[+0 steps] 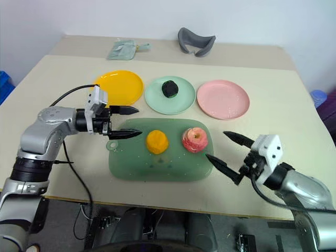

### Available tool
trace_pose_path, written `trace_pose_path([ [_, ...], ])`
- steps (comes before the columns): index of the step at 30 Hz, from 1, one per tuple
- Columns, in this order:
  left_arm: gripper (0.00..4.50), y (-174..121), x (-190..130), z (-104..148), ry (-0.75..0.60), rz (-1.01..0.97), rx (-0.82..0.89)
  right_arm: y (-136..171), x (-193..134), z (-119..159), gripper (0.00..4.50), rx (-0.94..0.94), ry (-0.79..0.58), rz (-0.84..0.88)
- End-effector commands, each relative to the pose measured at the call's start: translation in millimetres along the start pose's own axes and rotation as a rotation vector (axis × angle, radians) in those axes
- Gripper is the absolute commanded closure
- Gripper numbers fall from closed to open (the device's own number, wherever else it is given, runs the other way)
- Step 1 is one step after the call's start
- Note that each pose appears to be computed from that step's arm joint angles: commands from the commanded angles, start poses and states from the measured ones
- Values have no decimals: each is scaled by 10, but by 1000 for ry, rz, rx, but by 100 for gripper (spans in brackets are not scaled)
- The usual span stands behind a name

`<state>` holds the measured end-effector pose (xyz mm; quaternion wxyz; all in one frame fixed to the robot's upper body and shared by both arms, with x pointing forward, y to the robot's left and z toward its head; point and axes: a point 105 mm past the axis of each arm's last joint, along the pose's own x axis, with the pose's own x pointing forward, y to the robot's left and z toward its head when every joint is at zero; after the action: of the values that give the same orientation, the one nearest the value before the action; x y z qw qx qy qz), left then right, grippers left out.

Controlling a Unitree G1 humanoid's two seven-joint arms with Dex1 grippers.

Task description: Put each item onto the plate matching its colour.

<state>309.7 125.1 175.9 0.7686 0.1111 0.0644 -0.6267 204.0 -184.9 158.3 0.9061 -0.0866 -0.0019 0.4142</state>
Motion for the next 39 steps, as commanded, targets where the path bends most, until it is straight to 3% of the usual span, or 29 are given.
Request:
trace_pose_path([
  [1,2,-96,78,51,14,-83,53,127,-38,145,0,-40,-33,58],
  [18,2,-124,454,-283,157,-205,164,136,-31,42,0,-69,22,109],
  [21,88,-118,482,-318,162,-206,173,119,-25,35,0,-79,21,108],
  [23,183,-87,498,-311,152,-184,183,104,-15,32,0,-86,20,104],
  [24,211,-75,501,-308,148,-173,184,101,-10,33,0,-88,18,103],
  [25,211,-58,499,-305,143,-159,186,101,-4,36,0,-89,17,102],
  [29,211,88,445,-243,77,-36,124,97,39,51,0,-94,8,95],
  [39,211,954,-63,12,-210,721,-83,-13,149,123,0,-106,-23,58],
])
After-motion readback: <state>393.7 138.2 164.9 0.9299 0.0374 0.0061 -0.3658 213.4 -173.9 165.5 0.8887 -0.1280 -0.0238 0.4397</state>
